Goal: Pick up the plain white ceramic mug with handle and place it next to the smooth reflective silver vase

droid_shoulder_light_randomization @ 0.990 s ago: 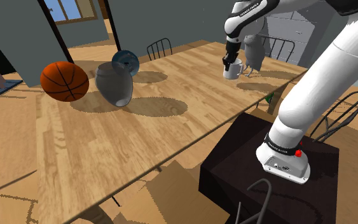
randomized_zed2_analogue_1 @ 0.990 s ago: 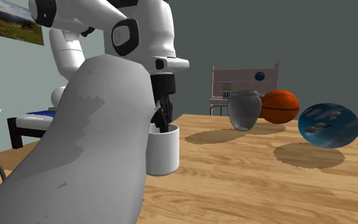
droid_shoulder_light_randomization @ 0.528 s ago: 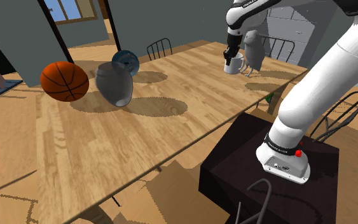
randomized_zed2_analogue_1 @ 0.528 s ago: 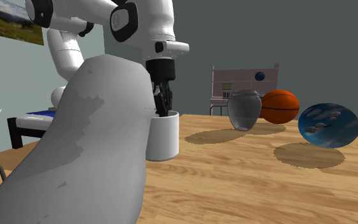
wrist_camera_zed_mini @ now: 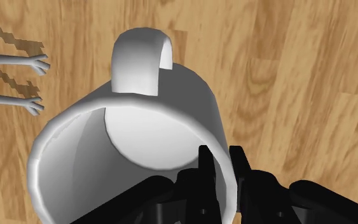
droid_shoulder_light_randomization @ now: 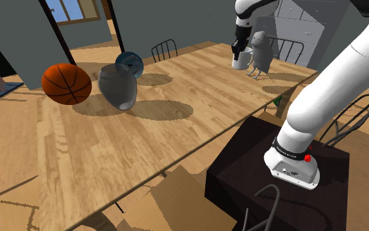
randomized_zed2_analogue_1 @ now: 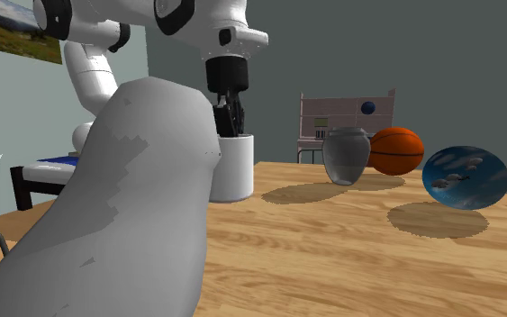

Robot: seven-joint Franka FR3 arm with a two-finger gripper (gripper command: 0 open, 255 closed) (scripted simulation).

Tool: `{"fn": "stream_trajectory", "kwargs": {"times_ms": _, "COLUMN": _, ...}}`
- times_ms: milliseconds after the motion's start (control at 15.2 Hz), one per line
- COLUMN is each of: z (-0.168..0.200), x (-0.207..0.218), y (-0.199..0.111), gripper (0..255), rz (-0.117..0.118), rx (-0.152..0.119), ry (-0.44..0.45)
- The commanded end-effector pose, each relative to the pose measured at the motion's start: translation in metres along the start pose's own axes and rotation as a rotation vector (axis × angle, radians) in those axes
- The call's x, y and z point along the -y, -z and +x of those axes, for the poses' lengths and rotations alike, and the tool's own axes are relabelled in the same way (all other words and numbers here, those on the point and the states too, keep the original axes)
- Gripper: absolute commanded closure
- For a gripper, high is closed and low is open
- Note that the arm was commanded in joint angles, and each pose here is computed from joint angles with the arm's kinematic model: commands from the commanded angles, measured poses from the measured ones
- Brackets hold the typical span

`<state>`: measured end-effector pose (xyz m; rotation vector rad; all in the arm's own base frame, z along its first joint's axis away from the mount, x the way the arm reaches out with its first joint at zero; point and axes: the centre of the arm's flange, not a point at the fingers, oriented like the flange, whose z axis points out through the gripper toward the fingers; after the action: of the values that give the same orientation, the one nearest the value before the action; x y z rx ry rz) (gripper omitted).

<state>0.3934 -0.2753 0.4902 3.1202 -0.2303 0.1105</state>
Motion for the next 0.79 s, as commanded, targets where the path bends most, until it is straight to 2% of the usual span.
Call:
{"fn": "stream_trajectory", "kwargs": {"times_ms": 0, "z": 0.001, "x": -0.001, "y": 0.01, "gripper": 255, "rz": 0.0, "rx": 0.0, "ry": 0.0}}
{"fn": "stream_trajectory", "kwargs": {"times_ms": 726, "z": 0.005, "x": -0.001, "y": 0.068, "gripper": 255, "rz": 0.0, "rx": 0.0, "ry": 0.0}}
